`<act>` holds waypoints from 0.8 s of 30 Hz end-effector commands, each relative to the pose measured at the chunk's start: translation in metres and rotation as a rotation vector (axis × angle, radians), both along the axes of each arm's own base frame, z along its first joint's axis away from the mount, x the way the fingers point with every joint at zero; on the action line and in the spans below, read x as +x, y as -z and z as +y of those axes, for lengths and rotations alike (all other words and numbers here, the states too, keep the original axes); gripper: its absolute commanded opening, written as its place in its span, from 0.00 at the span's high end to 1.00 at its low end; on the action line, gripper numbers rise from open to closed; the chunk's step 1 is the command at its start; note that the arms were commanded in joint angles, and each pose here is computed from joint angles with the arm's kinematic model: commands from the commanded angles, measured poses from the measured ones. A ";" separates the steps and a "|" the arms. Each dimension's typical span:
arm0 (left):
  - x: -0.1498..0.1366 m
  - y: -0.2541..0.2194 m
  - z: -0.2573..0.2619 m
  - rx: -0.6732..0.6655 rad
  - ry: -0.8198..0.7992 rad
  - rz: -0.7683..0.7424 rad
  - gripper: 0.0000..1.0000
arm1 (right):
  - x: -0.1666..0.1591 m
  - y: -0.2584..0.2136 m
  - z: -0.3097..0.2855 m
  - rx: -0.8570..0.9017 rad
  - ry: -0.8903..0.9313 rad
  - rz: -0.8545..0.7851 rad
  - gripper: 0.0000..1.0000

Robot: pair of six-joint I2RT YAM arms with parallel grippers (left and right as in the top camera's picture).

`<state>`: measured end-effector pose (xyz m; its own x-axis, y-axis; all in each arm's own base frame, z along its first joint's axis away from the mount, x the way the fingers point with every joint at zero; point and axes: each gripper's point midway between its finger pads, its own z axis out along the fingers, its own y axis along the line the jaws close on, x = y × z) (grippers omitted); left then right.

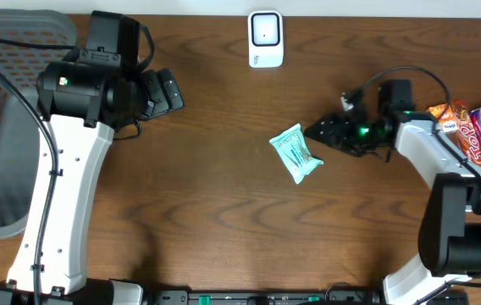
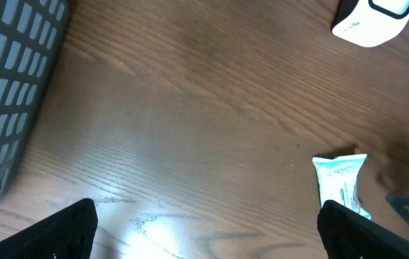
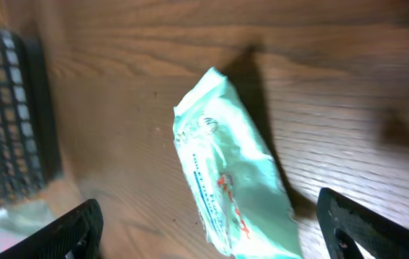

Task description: Scan the item barcode

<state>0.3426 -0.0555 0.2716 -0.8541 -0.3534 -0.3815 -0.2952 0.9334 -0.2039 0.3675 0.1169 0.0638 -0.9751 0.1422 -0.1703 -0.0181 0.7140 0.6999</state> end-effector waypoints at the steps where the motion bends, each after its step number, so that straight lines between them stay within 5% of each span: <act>1: 0.002 0.002 0.004 0.018 -0.005 0.003 0.02 | -0.005 0.018 0.019 -0.068 -0.086 -0.006 0.10; 5: 0.002 0.002 0.004 0.018 -0.005 0.003 0.02 | -0.017 0.044 0.039 -0.139 -0.143 0.042 0.12; 10: 0.002 0.002 0.004 0.018 -0.005 0.003 0.02 | -0.025 0.075 0.034 -0.285 -0.092 0.129 0.31; 16: 0.002 0.002 0.004 0.018 -0.005 0.003 0.02 | -0.032 0.091 0.042 -0.278 -0.072 0.200 0.99; 24: 0.002 0.002 0.004 0.018 -0.005 0.003 0.02 | -0.011 0.058 0.079 -0.018 -0.085 0.138 0.99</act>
<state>0.3426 -0.0555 0.2717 -0.8540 -0.3535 -0.3818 -0.2951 0.9334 -0.2041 0.3595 0.1862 0.0114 -0.9947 0.0305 -0.0984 -0.0404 0.7629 0.6452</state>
